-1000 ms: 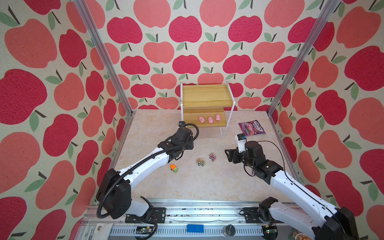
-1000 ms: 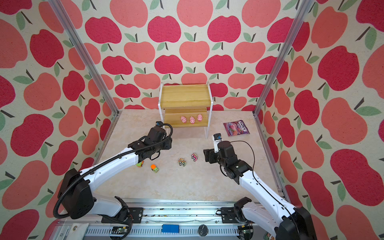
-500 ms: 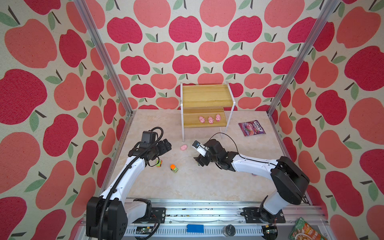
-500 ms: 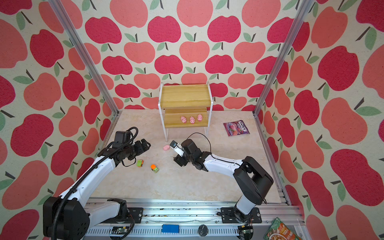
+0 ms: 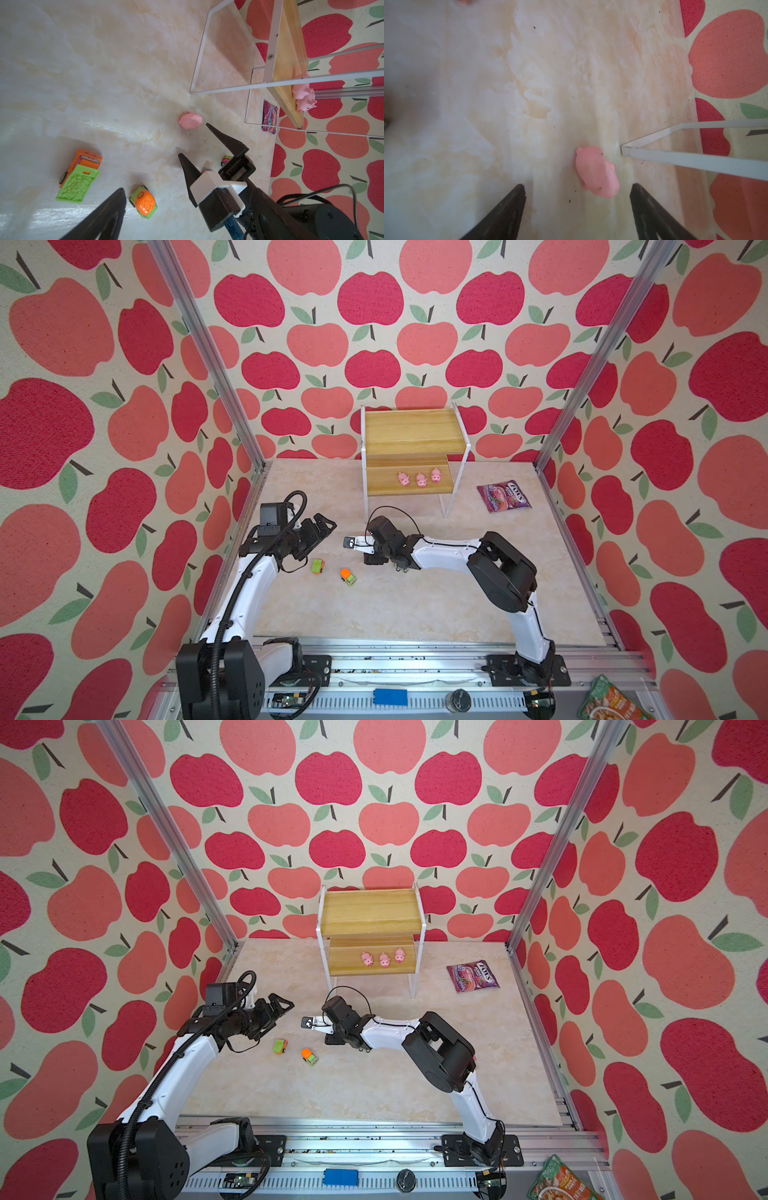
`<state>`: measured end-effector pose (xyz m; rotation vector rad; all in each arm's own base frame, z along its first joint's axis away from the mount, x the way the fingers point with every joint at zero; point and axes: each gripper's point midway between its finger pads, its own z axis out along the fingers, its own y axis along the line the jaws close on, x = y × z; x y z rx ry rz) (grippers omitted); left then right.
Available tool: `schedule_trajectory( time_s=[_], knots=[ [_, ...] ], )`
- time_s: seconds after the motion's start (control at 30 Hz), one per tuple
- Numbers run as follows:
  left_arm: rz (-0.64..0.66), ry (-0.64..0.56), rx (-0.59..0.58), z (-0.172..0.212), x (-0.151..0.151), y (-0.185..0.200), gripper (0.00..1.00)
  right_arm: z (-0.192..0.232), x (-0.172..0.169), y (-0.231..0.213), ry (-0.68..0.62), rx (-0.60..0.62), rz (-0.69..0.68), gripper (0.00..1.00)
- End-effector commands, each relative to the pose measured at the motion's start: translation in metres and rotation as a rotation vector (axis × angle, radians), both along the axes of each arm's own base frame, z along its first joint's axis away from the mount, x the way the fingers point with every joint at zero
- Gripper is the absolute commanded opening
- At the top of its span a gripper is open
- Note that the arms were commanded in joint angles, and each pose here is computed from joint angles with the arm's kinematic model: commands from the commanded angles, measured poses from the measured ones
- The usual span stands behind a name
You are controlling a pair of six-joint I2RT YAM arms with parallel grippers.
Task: Place and organize the plastic toys onto the shelf
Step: 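Lower the right gripper over the pink pig on the floor and grasp it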
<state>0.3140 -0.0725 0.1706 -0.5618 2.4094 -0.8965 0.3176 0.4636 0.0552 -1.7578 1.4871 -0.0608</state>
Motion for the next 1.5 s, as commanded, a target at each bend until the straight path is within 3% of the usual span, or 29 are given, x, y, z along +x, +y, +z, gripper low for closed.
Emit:
schedule_trajectory(
  time_s=[0.0,0.27,0.37,0.5,0.67,0.97,1.17,1.47],
  knots=[
    [-0.036,-0.054,-0.025,0.013,0.004,-0.004,0.95,-0.006,0.014,-0.004,-0.058,-0.101,0.023,0.82],
    [-0.042,-0.069,-0.042,0.016,0.004,-0.004,0.94,-0.018,0.025,-0.005,-0.043,-0.15,0.04,0.78],
    [-0.042,-0.073,-0.05,0.016,0.003,-0.005,0.94,-0.024,0.025,-0.004,-0.034,-0.171,0.051,0.72],
    [-0.034,-0.08,-0.036,0.019,0.002,-0.002,0.93,-0.03,0.025,-0.003,-0.035,-0.195,0.068,0.6],
    [-0.034,-0.092,0.014,0.032,-0.001,0.002,0.92,-0.027,0.026,0.002,-0.032,-0.191,0.07,0.37],
    [-0.066,-0.126,0.045,0.053,0.0,0.003,0.92,0.006,0.009,0.007,0.009,-0.097,0.033,0.12],
    [-0.103,-0.129,0.086,0.059,-0.002,0.002,0.92,0.023,-0.011,-0.007,0.125,-0.004,-0.08,0.09],
    [-0.103,-0.152,0.099,0.052,-0.003,0.001,0.92,0.017,-0.057,-0.035,0.549,0.191,-0.389,0.11]
  ],
)
